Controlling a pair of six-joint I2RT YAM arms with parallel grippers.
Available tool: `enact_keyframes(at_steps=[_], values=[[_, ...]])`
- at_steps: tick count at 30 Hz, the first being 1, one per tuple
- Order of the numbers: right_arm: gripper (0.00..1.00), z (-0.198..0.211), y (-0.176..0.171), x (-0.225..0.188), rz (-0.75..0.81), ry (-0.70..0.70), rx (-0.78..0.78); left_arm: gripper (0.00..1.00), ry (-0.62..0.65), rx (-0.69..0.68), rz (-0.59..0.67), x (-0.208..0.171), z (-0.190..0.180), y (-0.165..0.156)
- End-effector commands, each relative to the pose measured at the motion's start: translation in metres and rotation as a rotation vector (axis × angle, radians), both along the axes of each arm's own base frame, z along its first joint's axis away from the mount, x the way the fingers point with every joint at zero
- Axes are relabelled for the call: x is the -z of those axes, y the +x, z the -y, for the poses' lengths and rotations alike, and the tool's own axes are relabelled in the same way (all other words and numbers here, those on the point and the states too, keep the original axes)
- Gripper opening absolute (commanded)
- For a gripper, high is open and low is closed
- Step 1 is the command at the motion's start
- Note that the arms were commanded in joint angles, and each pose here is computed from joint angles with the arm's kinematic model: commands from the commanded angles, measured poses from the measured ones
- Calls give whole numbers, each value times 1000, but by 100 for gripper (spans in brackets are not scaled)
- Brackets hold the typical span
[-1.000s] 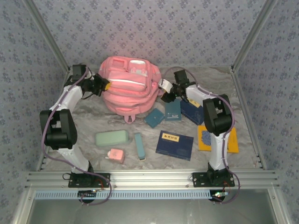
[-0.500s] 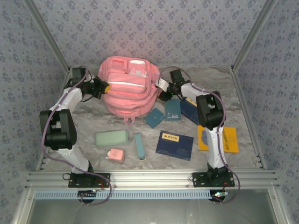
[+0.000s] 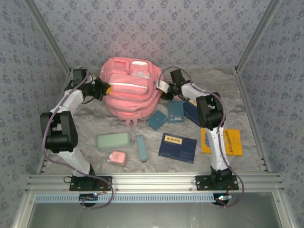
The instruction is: Pack the student bag
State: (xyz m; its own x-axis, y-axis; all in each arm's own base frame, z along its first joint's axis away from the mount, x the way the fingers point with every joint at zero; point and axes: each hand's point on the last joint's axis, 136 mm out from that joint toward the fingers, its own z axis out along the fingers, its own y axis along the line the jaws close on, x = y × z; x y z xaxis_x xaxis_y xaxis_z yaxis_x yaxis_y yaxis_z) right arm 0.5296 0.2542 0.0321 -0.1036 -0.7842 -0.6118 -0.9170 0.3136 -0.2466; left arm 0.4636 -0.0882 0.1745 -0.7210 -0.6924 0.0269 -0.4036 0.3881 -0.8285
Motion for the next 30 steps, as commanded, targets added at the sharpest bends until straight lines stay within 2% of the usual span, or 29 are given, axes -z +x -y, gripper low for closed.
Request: enact_keyframes(at_steps=[1, 4, 15, 30], values=[[11, 3, -6, 18, -33, -56, -8, 0, -44, 34, 141, -41, 5, 12], [0, 11, -7, 20, -26, -83, 16, 0, -52, 24, 138, -40, 4, 14], [0, 18, -23, -18, 35, -80, 75, 0, -57, -63, 75, -31, -5, 16], [0, -9, -97, -28, -4, -181, -27, 0, -92, -158, 44, -19, 1, 15]])
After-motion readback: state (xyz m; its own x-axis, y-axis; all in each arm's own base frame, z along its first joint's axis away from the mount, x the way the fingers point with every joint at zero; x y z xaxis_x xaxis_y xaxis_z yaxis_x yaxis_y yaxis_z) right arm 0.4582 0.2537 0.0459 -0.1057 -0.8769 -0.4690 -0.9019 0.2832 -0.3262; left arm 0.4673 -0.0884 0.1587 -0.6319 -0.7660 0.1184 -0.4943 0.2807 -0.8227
